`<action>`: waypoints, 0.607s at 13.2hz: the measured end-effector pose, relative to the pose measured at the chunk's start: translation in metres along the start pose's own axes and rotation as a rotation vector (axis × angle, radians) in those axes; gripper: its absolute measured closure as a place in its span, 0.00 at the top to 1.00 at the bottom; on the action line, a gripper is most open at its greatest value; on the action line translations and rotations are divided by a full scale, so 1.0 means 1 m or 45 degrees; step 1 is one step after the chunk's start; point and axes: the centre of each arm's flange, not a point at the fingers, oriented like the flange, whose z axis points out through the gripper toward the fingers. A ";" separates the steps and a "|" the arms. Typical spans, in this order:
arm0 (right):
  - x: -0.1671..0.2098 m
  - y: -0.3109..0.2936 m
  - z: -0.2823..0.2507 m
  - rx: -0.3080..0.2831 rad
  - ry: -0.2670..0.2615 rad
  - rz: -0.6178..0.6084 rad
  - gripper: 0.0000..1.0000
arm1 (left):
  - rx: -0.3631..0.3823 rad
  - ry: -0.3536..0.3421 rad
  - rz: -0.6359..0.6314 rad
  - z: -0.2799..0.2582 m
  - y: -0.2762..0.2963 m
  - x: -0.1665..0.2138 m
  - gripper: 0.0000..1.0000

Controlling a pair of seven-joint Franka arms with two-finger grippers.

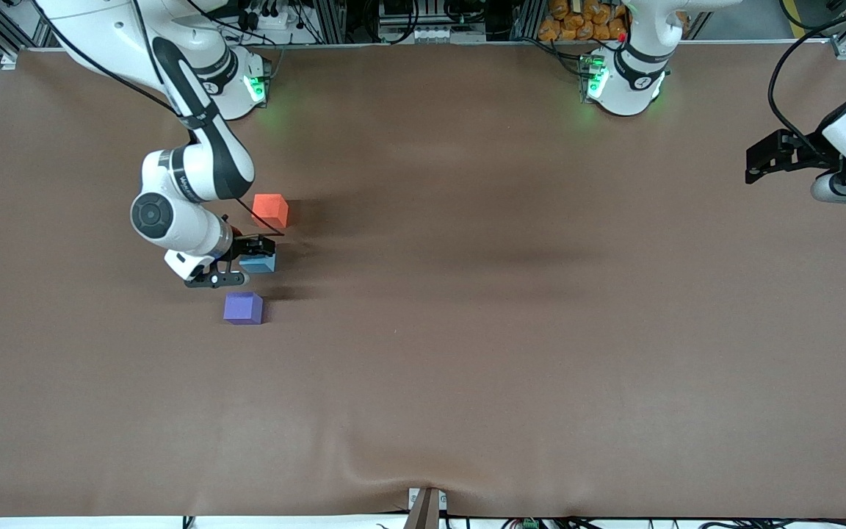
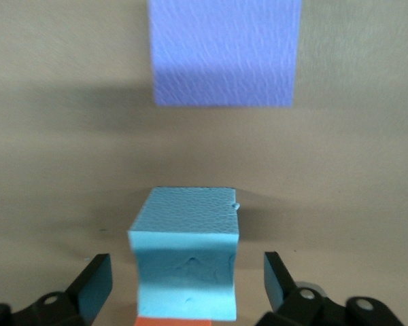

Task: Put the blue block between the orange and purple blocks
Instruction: 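Lower the blue block between the orange and purple blocks, open the right gripper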

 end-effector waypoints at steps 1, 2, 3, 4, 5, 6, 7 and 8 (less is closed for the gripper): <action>0.008 -0.004 -0.020 0.007 -0.024 -0.006 1.00 | 0.000 0.000 0.000 0.000 0.000 0.000 1.00; 0.018 -0.008 -0.049 0.015 -0.056 -0.013 1.00 | 0.000 0.000 0.000 0.000 0.000 0.000 1.00; 0.029 -0.013 -0.088 0.026 -0.081 -0.023 1.00 | 0.000 0.000 0.000 0.000 0.000 0.000 1.00; 0.038 -0.017 -0.131 0.036 -0.086 -0.035 1.00 | 0.000 0.000 0.000 0.000 0.000 0.000 1.00; 0.045 -0.019 -0.175 0.046 -0.057 -0.044 1.00 | 0.000 0.001 0.000 0.000 0.000 0.000 1.00; 0.052 -0.017 -0.212 0.057 -0.002 -0.044 1.00 | 0.000 0.001 0.000 0.000 0.000 0.000 1.00; 0.057 -0.011 -0.240 0.067 0.056 -0.041 1.00 | 0.000 0.001 0.000 0.000 0.000 0.000 1.00; 0.061 -0.003 -0.266 0.073 0.114 -0.043 1.00 | 0.000 0.001 0.000 -0.001 0.000 0.000 1.00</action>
